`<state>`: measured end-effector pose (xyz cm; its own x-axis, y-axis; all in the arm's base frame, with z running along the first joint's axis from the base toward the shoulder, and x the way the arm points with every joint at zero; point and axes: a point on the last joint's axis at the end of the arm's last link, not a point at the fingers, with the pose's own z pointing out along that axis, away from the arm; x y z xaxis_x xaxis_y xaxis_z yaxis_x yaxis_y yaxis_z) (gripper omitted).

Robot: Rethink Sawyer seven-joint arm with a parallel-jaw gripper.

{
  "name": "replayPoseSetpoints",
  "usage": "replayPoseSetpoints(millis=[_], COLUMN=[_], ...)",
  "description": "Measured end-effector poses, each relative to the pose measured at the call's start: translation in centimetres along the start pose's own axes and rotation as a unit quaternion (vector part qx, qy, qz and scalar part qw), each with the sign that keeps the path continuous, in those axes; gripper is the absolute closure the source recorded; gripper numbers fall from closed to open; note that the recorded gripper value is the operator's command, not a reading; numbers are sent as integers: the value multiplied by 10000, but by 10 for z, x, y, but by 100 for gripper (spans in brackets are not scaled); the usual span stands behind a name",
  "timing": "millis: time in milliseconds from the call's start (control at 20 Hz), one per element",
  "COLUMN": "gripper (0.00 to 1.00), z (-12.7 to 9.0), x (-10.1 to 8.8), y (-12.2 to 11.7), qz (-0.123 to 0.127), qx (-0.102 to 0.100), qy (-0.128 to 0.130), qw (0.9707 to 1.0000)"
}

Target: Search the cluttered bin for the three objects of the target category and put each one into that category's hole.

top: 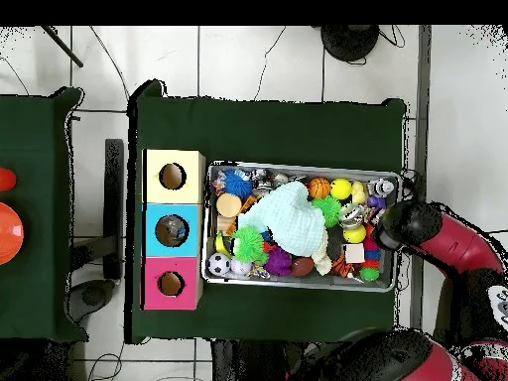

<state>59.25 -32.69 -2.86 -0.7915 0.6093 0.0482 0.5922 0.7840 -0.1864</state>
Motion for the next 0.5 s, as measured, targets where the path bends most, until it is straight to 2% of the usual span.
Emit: replayPoseSetpoints(millis=[200, 500], gripper=[0, 0], z=[0, 0], x=[-2, -6], y=[-1, -5], qz=[34, 243], qx=[-53, -264], qy=[72, 222], qw=[10000, 9991])
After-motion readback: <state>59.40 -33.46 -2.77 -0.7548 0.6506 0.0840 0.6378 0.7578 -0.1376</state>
